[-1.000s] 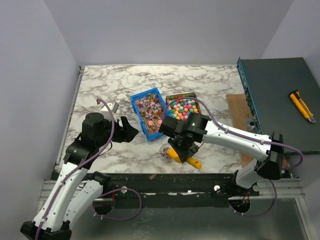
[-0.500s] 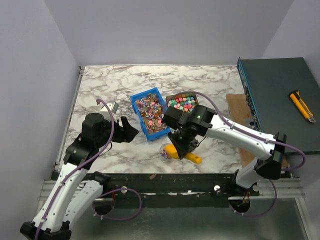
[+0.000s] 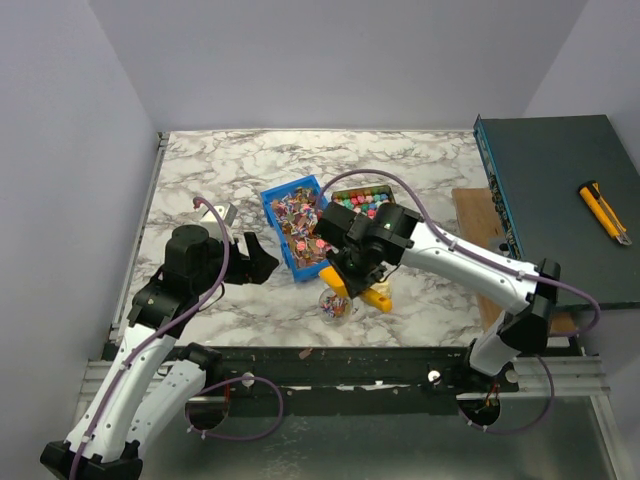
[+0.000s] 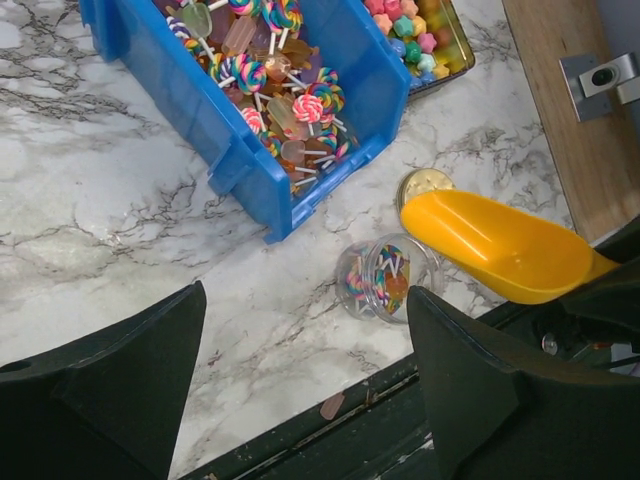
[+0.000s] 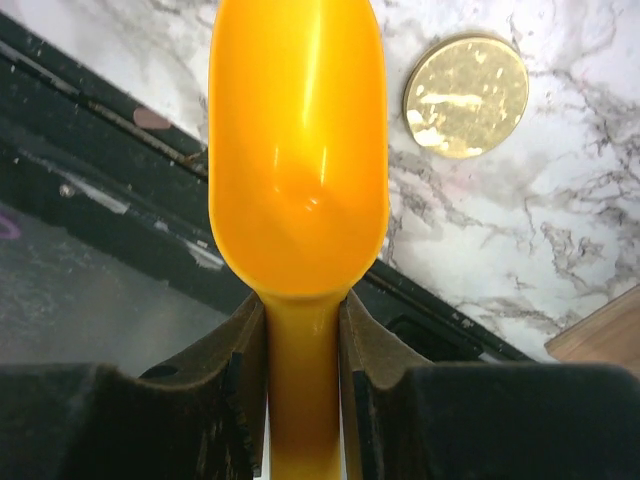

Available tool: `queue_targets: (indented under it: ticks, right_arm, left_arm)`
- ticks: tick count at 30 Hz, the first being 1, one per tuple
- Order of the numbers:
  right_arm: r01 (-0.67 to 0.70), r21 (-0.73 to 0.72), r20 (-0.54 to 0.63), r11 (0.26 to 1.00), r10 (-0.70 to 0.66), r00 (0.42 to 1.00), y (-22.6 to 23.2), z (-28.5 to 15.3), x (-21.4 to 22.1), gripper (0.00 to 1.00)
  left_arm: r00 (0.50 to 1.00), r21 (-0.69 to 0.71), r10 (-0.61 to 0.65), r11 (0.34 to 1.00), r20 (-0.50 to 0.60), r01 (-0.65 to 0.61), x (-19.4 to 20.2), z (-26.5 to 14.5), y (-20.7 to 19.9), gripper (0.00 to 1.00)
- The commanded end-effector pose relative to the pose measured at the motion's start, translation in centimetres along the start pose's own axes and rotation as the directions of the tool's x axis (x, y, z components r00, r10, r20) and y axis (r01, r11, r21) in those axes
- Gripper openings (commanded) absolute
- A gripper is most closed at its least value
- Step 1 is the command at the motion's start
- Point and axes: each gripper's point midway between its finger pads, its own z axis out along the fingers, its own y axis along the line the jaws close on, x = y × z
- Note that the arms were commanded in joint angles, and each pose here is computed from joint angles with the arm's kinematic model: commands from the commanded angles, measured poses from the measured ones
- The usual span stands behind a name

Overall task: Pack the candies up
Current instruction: Scoop the fake candies from the storage box.

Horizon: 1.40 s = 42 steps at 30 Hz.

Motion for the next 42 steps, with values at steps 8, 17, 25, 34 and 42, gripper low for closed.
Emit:
queue_targets:
  ticks: [8,17,25,34,42]
  right_arm:
    - [0.007,0.043,0.141,0.999,-0.013,0.990,-1.3,4.6,-7.3,0.01]
    - [0.004,0.001,0.126,1.000,-0.004,0.992,-1.7,9.1,-9.8,0.01]
    - [-0.031,-0.034,0.135,0.999,0.035,0.990,-2.6,12.8,-12.0,0.01]
    - [-0.071,0.016,0.214,0.997,0.066,0.975,-3.8,15.9,-15.7,0.01]
    - [-0.107,0.045,0.319,0.993,0.088,0.944,-4.5,16.5,-17.4,0.01]
  left_arm:
    - [1.000,-0.063,-0.005,0.998,-0.003,0.005,0.4,0.2,1.3,0.99]
    - [1.000,-0.083,-0.005,0.996,0.008,0.006,0.2,0.1,1.6,0.99]
    - [1.000,-0.092,-0.010,0.996,0.008,0.010,0.2,0.1,1.9,0.99]
    - [1.000,-0.100,-0.017,0.995,0.002,0.018,0.2,0.3,2.1,0.99]
    - [1.000,-0.111,-0.019,0.994,-0.001,0.019,0.2,0.4,2.4,0.99]
